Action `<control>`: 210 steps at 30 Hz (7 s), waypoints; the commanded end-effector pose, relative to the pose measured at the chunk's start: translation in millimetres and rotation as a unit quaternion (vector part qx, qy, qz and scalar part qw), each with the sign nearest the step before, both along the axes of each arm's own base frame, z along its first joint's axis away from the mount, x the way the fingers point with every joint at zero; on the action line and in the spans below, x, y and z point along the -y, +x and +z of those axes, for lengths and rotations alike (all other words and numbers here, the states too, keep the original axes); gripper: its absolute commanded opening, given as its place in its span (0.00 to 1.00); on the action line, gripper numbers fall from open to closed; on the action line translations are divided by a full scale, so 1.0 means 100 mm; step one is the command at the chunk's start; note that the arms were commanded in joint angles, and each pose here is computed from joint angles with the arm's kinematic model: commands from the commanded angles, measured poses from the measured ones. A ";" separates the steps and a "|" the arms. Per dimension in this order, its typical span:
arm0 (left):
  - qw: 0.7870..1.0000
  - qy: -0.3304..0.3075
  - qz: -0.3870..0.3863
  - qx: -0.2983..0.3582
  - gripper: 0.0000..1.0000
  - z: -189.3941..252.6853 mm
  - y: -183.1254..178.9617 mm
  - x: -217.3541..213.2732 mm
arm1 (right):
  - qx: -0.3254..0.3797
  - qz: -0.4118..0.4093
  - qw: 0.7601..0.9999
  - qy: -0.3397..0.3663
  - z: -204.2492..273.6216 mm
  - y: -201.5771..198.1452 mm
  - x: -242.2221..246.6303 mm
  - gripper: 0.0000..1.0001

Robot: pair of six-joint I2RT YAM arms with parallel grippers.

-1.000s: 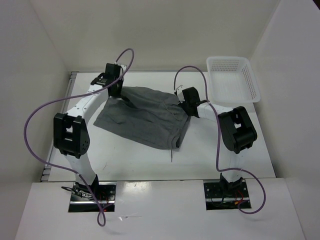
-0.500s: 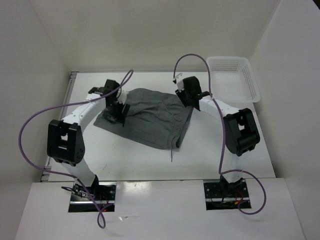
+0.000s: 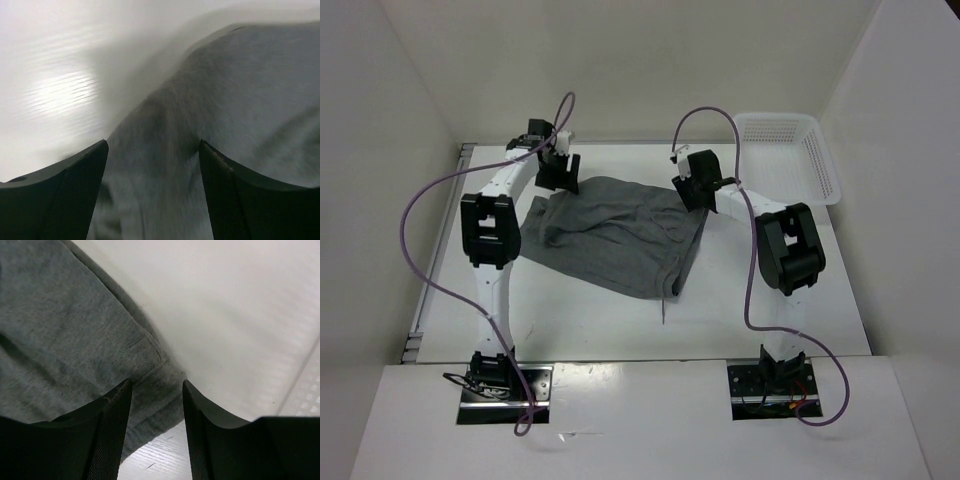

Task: Fold and stack the shorts
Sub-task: Flatten the shorts out, then fold the shorts

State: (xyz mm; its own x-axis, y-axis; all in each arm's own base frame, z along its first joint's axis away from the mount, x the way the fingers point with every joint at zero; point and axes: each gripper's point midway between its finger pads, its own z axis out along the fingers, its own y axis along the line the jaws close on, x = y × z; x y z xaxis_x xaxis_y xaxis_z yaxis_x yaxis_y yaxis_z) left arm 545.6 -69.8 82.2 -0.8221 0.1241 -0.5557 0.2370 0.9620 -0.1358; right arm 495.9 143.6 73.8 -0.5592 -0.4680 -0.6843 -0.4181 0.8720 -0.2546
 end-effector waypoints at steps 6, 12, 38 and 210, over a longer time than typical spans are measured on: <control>1.000 0.026 0.007 -0.016 0.81 -0.37 0.21 -0.01 | 0.009 0.000 1.000 -0.004 -0.01 0.07 0.03 0.51; 0.999 0.002 -0.009 -0.044 0.81 -0.54 0.07 0.08 | 0.001 0.009 0.999 -0.040 -0.20 0.03 0.12 0.63; 0.988 0.074 0.036 0.134 0.00 0.66 0.11 0.02 | 0.082 0.001 0.990 -0.114 0.26 0.26 0.34 0.00; 0.998 0.001 0.015 -0.058 0.91 -0.55 0.14 -0.19 | -0.018 0.078 0.997 -0.016 -0.15 0.09 -0.25 0.62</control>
